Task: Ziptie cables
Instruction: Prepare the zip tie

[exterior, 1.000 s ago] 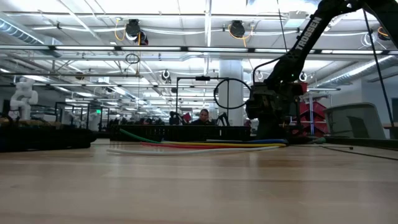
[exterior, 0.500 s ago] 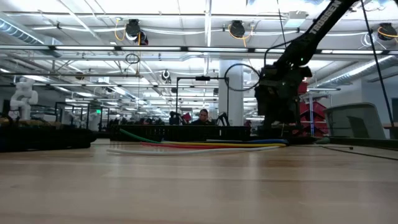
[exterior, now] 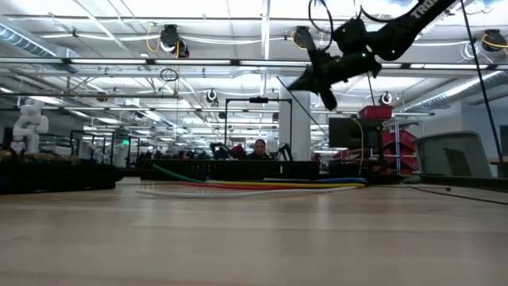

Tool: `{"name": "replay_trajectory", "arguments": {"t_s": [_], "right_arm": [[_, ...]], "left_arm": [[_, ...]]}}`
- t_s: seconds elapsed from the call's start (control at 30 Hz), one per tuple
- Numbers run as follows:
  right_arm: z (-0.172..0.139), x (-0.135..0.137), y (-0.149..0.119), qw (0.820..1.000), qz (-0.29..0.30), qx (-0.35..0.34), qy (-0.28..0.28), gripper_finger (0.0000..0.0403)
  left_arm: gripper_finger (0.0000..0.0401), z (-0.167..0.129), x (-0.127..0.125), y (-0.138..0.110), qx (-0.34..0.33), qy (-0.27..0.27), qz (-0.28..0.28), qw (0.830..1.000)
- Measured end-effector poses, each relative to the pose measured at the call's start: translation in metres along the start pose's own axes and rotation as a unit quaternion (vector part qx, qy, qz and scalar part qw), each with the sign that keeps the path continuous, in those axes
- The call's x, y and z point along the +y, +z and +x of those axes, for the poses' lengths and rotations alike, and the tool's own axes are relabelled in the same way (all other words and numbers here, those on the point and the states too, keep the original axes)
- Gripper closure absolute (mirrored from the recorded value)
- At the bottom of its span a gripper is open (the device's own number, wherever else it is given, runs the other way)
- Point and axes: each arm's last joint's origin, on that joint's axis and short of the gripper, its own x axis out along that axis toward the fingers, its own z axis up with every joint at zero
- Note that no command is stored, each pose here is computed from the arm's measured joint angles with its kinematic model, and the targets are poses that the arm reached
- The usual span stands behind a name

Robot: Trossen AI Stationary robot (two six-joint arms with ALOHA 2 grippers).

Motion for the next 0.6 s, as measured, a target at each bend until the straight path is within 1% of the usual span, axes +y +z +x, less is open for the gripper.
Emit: {"name": "replay_trajectory", "arguments": {"t_s": [0.07,0.17,0.27,0.33,0.4,0.47,0.53,0.6], "right_arm": [[0.006,0.015,-0.001,0.999,-0.006,-0.030,0.015,0.0403],[0.013,0.038,-0.004,0.997,-0.012,-0.078,0.028,0.0403],[0.018,0.061,-0.007,0.991,-0.022,-0.128,0.043,0.0403],[0.019,0.073,-0.008,0.985,-0.017,-0.165,0.050,0.0403],[0.019,0.084,-0.008,0.978,-0.011,-0.201,0.060,0.0403],[0.019,0.093,-0.010,0.973,-0.009,-0.220,0.067,0.0403],[0.020,0.099,-0.014,0.973,-0.006,-0.217,0.072,0.0403],[0.022,0.105,-0.020,0.976,-0.007,-0.206,0.077,0.0403]], "left_arm": [[0.0353,0.003,-0.001,-0.003,0.005,-0.005,0.015,1.000],[0.0353,0.010,-0.003,-0.013,0.021,-0.018,0.023,0.999],[0.0353,0.022,-0.006,-0.030,0.052,-0.027,0.020,0.998],[0.0353,0.031,-0.010,-0.043,0.062,-0.049,0.016,0.997],[0.0353,0.042,-0.015,-0.059,0.052,-0.076,-0.010,0.996],[0.0353,0.053,-0.020,-0.079,0.025,-0.102,-0.043,0.994],[0.0353,0.062,-0.026,-0.102,0.002,-0.120,-0.081,0.989],[0.0353,0.070,-0.032,-0.125,-0.018,-0.133,-0.131,0.982]]}}
